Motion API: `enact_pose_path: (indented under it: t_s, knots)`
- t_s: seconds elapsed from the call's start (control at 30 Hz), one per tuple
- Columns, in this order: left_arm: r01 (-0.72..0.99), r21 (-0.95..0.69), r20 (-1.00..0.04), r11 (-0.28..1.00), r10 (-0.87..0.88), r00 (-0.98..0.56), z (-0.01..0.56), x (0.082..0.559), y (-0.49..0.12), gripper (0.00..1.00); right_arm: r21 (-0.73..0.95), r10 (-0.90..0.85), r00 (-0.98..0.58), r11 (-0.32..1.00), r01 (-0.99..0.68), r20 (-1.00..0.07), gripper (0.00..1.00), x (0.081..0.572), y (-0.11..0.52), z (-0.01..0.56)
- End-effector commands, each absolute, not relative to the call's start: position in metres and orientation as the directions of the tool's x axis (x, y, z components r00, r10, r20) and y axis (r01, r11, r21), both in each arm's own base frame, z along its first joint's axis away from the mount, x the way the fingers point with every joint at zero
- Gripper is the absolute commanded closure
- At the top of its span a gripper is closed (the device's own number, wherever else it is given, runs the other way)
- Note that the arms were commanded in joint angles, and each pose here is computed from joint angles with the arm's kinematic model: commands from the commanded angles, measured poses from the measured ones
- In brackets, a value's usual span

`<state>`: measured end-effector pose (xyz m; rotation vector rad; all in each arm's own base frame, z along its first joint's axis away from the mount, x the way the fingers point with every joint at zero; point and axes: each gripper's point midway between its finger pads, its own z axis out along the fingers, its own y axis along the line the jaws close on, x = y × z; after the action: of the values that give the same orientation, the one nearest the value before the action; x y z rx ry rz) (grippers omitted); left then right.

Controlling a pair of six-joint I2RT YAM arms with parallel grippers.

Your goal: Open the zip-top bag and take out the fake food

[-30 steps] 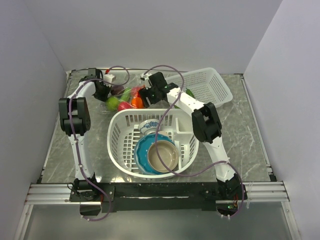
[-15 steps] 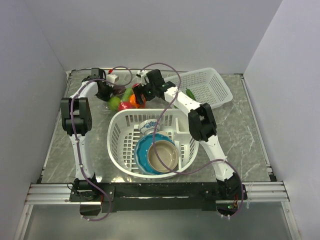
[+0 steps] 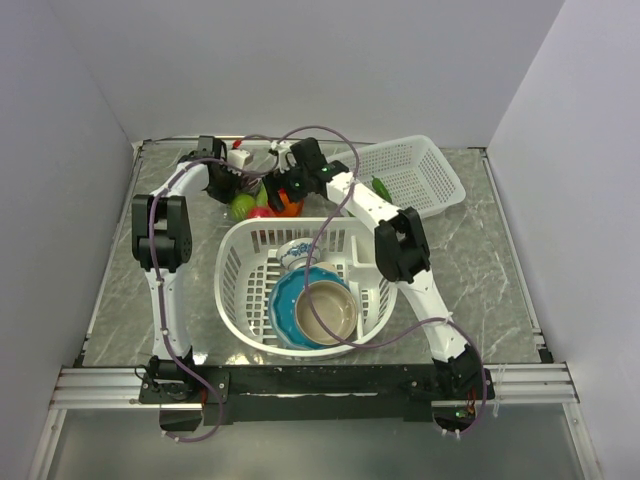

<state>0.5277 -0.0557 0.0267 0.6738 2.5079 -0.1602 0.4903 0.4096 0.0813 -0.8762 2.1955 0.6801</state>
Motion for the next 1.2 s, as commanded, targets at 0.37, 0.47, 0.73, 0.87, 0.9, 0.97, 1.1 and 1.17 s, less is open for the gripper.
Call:
enact_pose_path:
  t_s: [0.37,0.47,0.73,0.87,0.9,0.97,1.1,1.17]
  knots:
    - [0.479,-0.047,-0.527,0.877,0.386,-0.758,0.044,0.515,-0.049,0.99,0.192,-0.464,-0.627,0.687,-0.700,-0.625,0.50,0.466,0.394,0.057]
    - [0.467,-0.044,-0.519,0.883,0.379,-0.766,0.046,0.515,-0.043,0.99,0.163,-0.436,-0.591,0.695,-0.700,-0.679,0.80,0.470,0.389,0.091]
    - [0.365,-0.007,-0.484,0.931,0.316,-0.816,0.033,0.517,0.009,0.99,0.094,-0.269,-0.483,0.792,-0.603,-0.833,0.93,0.495,0.333,0.198]
    - [0.343,0.026,-0.475,0.939,0.314,-0.822,0.032,0.516,0.022,0.99,0.110,-0.124,-0.421,0.865,-0.489,-0.899,1.00,0.510,0.290,0.251]
    - [0.341,0.040,-0.483,0.939,0.318,-0.816,0.037,0.516,0.024,0.99,0.106,-0.096,-0.415,0.893,-0.437,-0.905,1.00,0.516,0.274,0.255]
    - [0.341,0.042,-0.485,0.939,0.318,-0.815,0.036,0.514,0.024,0.99,0.126,-0.029,-0.399,0.926,-0.357,-0.917,1.00,0.520,0.251,0.261]
    - [0.342,0.039,-0.480,0.939,0.317,-0.818,0.036,0.512,0.023,0.99,0.128,0.130,-0.412,0.991,0.032,-0.902,1.00,0.537,0.162,0.238]
    - [0.345,0.031,-0.482,0.938,0.317,-0.817,0.035,0.510,0.021,0.99,0.099,0.137,-0.482,0.990,0.104,-0.865,0.91,0.541,0.142,0.214]
